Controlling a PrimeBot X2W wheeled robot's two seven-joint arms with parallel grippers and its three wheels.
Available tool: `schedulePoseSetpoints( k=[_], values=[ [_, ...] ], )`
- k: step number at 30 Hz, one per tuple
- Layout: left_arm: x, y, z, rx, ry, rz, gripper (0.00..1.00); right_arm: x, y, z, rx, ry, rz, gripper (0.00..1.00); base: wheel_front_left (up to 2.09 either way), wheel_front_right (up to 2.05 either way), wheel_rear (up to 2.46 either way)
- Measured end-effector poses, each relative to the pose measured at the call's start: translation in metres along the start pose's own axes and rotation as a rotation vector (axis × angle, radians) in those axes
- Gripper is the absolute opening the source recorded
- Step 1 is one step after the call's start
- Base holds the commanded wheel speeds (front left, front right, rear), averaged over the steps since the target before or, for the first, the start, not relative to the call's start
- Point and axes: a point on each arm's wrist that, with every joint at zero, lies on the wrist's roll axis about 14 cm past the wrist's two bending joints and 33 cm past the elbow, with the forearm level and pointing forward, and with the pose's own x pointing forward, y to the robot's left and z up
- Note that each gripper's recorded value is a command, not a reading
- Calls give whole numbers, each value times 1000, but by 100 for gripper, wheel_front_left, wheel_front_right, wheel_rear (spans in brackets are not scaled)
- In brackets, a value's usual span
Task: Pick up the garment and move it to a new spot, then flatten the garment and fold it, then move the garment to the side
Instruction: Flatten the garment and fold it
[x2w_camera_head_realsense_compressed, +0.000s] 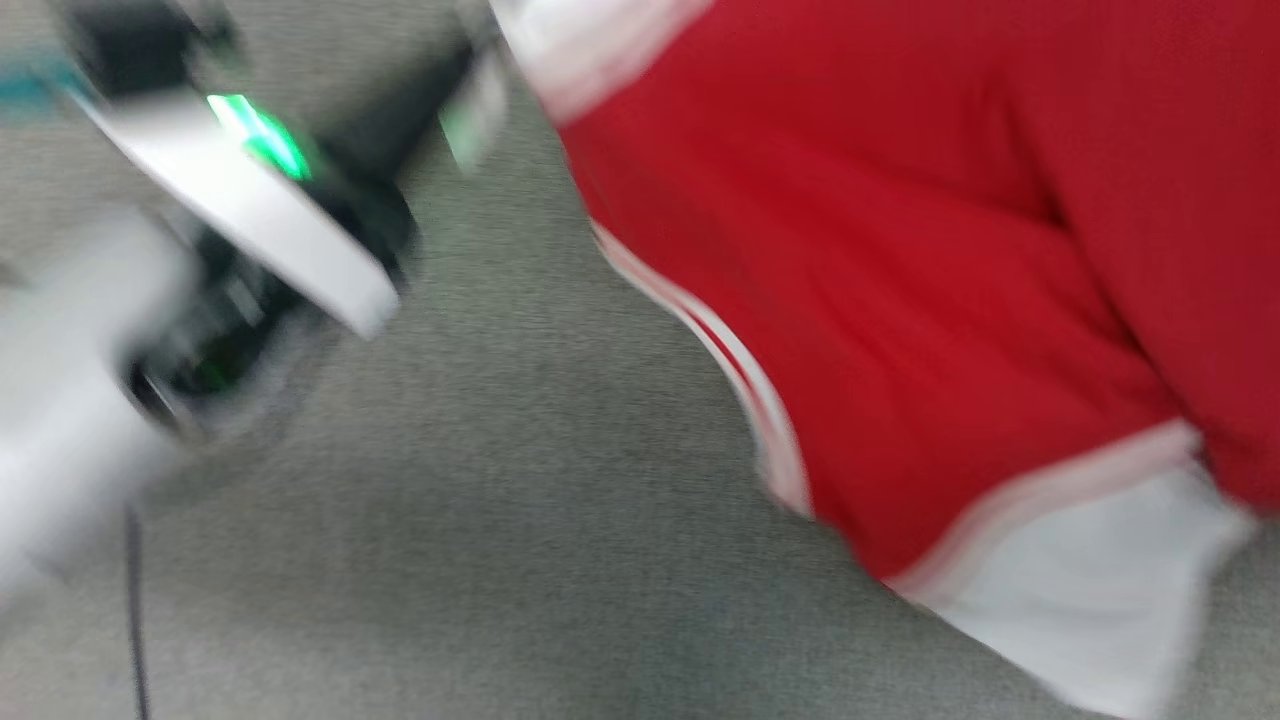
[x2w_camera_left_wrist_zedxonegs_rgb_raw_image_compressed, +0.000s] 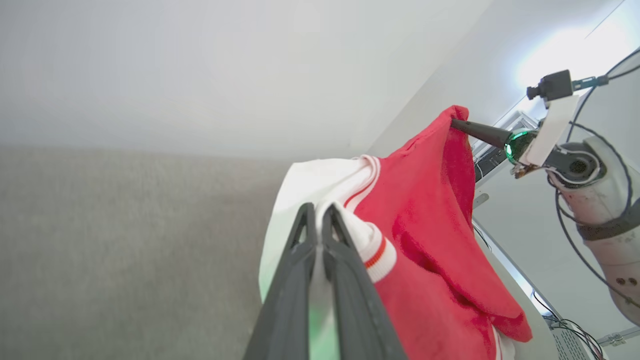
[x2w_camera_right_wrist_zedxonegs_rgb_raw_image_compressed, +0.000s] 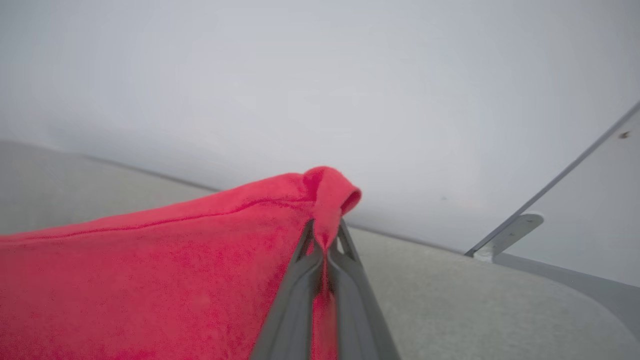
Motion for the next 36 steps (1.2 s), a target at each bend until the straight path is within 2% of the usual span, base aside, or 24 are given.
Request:
schedulePoseSetpoints(
  k=[4,9,15,19,22,28,32,36],
  values=[
    [38,17,73,46,-130,16,0,0,-35,48,56,-178,-105,0,0,0,0],
    [77,20,160,37,-336,12,0,-4,-66,97,86,-359,-201,0,0,0,0],
    [94,-7,247,31,-587,-54,0,-21,-87,151,102,-584,-274,0,0,0,0],
    [90,-29,275,13,-674,-113,0,-23,-93,159,119,-639,-294,0,0,0,0],
    [94,-27,255,0,-619,-118,0,-11,-96,134,119,-565,-303,0,0,0,0],
    [86,-2,156,-133,-423,-83,0,6,-88,49,120,-356,-272,0,0,0,0],
    [63,-5,90,-231,-321,-83,0,-2,-72,-16,126,-222,-220,0,0,0,0],
    [30,-17,28,-300,-215,-79,0,-28,-59,-72,149,-105,-172,0,0,0,0]
  ],
)
